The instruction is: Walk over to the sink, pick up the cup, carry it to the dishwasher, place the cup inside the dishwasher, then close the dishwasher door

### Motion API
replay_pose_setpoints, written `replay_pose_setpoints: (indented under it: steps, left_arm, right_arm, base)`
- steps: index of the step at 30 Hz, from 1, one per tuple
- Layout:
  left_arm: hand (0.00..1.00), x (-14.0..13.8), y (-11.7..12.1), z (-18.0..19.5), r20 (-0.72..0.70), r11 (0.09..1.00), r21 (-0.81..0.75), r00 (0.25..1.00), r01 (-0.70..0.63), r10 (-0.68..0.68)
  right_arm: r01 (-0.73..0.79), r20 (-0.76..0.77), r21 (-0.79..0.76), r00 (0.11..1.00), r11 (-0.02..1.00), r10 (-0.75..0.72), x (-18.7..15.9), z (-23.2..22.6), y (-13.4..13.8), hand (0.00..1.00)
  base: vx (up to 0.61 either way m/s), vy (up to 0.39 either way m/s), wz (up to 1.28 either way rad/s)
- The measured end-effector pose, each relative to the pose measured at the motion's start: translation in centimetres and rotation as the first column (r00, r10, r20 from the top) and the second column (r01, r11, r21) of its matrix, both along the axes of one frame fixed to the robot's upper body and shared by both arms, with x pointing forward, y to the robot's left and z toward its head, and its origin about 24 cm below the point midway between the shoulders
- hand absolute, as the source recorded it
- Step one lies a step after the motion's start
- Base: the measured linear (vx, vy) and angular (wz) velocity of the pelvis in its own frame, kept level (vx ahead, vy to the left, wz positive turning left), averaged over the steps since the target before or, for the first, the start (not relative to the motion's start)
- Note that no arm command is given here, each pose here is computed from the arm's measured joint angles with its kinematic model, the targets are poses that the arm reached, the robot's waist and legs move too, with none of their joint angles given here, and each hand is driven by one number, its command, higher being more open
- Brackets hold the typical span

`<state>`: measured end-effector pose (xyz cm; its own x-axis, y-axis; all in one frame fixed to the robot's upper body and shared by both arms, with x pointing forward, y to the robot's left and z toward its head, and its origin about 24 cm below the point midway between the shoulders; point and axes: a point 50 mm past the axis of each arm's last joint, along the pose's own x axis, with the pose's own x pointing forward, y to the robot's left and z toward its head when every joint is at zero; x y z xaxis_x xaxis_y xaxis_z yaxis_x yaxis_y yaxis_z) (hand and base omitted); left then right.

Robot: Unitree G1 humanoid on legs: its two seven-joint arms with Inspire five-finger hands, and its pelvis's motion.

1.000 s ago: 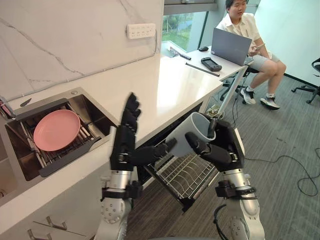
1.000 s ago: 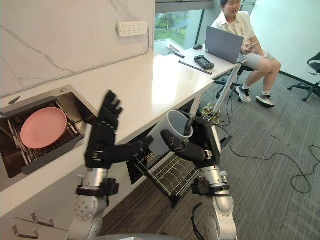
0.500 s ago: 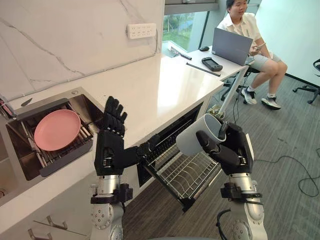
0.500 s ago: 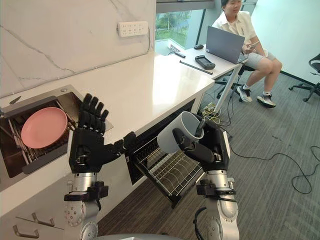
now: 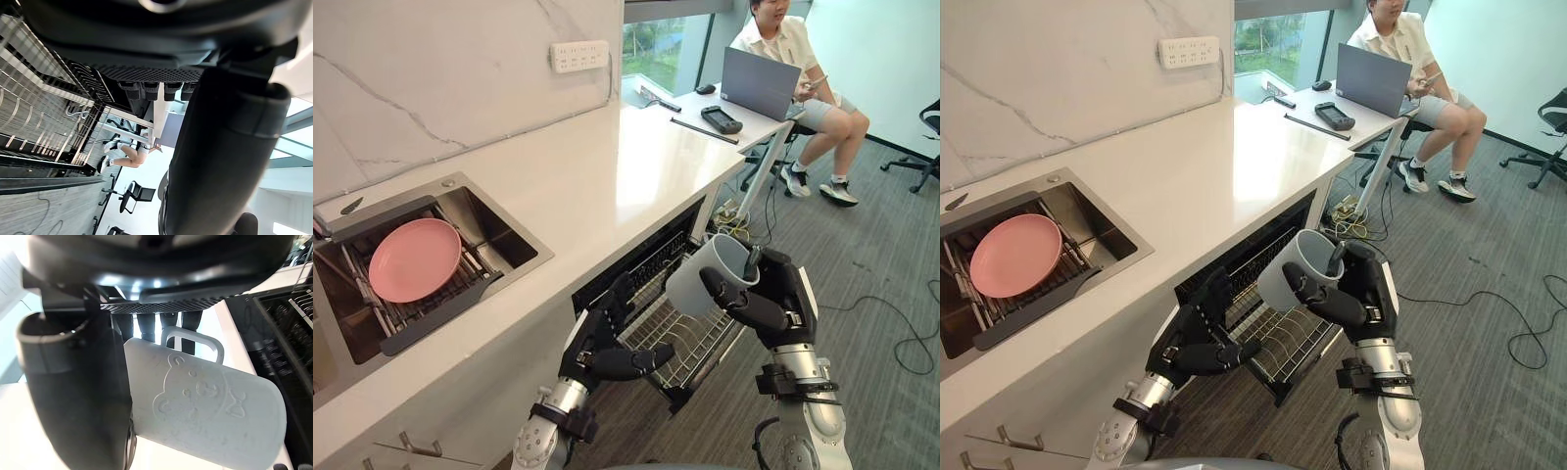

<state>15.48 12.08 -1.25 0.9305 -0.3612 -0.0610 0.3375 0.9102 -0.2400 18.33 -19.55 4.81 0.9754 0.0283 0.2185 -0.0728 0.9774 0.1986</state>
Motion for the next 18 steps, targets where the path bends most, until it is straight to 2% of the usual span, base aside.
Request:
replay_pose_setpoints:
  steps: [8,13,18]
  left_arm:
    - [1.00,-1.8,1.4,-4.2,-0.190,0.984,0.178,0.981,-0.005,0.040]
    - [1.00,-4.6,4.0,-8.5,-0.401,0.961,0.275,0.906,-0.025,0.138]
    - [1.00,-7.2,6.2,-10.7,-0.511,0.927,0.370,0.819,-0.065,0.262]
  right_arm:
    - [-0.013,-0.079,-0.065,0.997,0.998,0.008,-0.2,-1.3,-0.6,0.00]
    - [-0.037,-0.224,-0.126,0.975,0.991,0.008,-0.2,-4.2,-1.3,0.00]
    - [-0.072,-0.334,-0.174,0.942,0.982,0.010,-0.4,-6.2,-1.6,0.00]
  base:
    - [0.00,0.000,0.00]
    - [0.00,-0.001,0.01]
    - [-0.01,0.001,0.09]
